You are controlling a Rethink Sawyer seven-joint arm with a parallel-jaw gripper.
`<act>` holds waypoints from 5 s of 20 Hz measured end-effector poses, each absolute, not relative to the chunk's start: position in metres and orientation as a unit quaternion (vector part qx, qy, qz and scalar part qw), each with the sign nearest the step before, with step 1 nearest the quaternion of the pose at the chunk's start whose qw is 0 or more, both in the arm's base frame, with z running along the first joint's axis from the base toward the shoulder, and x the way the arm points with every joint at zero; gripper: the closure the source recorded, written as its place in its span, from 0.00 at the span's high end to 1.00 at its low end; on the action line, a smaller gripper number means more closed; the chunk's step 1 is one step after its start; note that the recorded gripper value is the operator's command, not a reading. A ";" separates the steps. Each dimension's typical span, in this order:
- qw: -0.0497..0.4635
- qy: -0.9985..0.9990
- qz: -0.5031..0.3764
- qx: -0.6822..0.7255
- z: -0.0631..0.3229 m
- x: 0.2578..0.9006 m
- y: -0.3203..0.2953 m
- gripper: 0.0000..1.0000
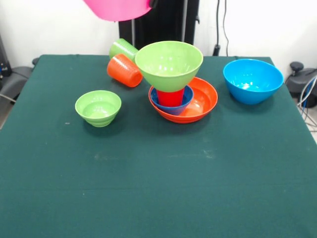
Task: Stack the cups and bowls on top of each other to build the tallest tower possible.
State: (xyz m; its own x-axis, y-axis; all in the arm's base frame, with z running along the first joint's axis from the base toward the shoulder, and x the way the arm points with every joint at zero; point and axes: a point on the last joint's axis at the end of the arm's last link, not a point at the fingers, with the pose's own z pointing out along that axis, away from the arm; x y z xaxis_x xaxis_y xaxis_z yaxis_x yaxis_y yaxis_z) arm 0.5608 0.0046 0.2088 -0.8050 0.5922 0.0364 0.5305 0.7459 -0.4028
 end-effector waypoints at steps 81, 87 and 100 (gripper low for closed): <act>0.069 -0.834 0.233 -0.496 0.118 0.622 0.041 0.00; 0.068 -0.835 0.233 -0.493 0.117 0.621 0.045 0.00; 0.040 -0.844 0.224 -0.486 0.119 0.625 0.053 0.00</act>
State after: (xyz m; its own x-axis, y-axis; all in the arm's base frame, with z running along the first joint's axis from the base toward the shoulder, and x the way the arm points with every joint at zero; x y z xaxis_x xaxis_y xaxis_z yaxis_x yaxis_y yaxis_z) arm 0.6252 0.0531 0.1187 -0.5243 0.8382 -0.1498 0.8021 0.4272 -0.4173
